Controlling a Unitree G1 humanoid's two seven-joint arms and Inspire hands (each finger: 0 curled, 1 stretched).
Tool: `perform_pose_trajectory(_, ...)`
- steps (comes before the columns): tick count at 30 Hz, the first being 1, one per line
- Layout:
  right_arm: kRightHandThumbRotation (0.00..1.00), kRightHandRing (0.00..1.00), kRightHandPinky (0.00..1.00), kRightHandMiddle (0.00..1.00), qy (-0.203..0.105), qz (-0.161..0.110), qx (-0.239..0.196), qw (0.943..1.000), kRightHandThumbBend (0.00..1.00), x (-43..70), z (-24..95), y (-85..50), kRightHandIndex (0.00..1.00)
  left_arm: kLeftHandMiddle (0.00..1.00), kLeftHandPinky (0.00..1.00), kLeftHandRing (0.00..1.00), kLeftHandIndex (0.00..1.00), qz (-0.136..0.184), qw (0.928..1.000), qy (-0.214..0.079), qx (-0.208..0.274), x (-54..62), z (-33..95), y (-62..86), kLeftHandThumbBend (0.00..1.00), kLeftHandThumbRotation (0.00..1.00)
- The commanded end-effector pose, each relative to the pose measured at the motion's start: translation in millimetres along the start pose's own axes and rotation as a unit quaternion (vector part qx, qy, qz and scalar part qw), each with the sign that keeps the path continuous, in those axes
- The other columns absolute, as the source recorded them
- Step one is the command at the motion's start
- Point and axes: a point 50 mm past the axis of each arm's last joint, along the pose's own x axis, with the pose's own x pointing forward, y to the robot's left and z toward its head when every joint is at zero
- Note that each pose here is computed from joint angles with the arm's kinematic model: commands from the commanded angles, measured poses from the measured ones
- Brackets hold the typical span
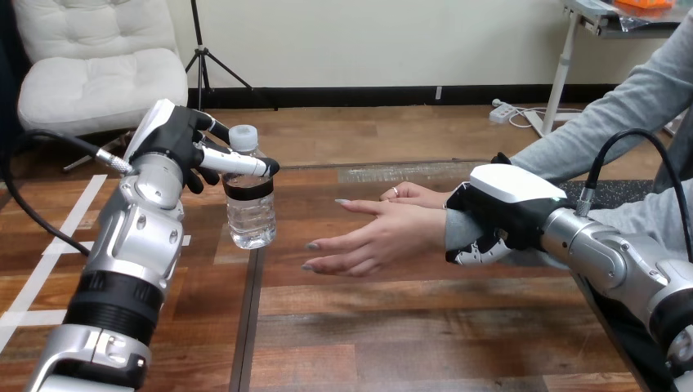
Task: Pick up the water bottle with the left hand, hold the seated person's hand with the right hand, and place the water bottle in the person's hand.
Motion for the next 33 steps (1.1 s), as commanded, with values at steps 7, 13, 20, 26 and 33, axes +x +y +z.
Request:
perform_pose_trajectory(7,0.00,0.38,0.32,0.44,-0.041,-0.072,-0.003,0.9965,0.43,8.1,18.4,-42.2,0.48,0.33,0.18,0.25,0.47,0.039,0.9966,-0.073,0.000,-5.6,39.6,21.8,0.61,0.00)
perform_pose_trajectory(13,0.00,0.38,0.32,0.44,-0.041,-0.076,-0.004,0.9963,0.43,8.3,18.7,-42.1,0.47,0.35,0.20,0.27,0.46,0.039,0.9961,-0.079,0.001,-6.4,39.9,21.1,0.61,0.00)
perform_pose_trajectory(20,0.00,0.38,0.32,0.44,-0.041,-0.074,-0.007,0.9964,0.43,8.7,19.1,-43.1,0.48,0.39,0.24,0.31,0.47,0.037,0.9955,-0.087,0.003,-6.8,40.8,20.0,0.61,0.00)
perform_pose_trajectory(26,0.00,0.39,0.33,0.46,-0.039,-0.073,-0.010,0.9965,0.42,9.2,19.7,-44.7,0.49,0.39,0.25,0.32,0.48,0.032,0.9959,-0.084,-0.002,-6.3,41.7,19.3,0.60,0.00)
perform_pose_trajectory(33,0.00,0.41,0.35,0.47,-0.038,-0.074,-0.015,0.9964,0.41,10.0,20.9,-47.0,0.50,0.37,0.23,0.29,0.48,0.024,0.9963,-0.082,-0.003,-6.3,43.5,18.8,0.60,0.00)
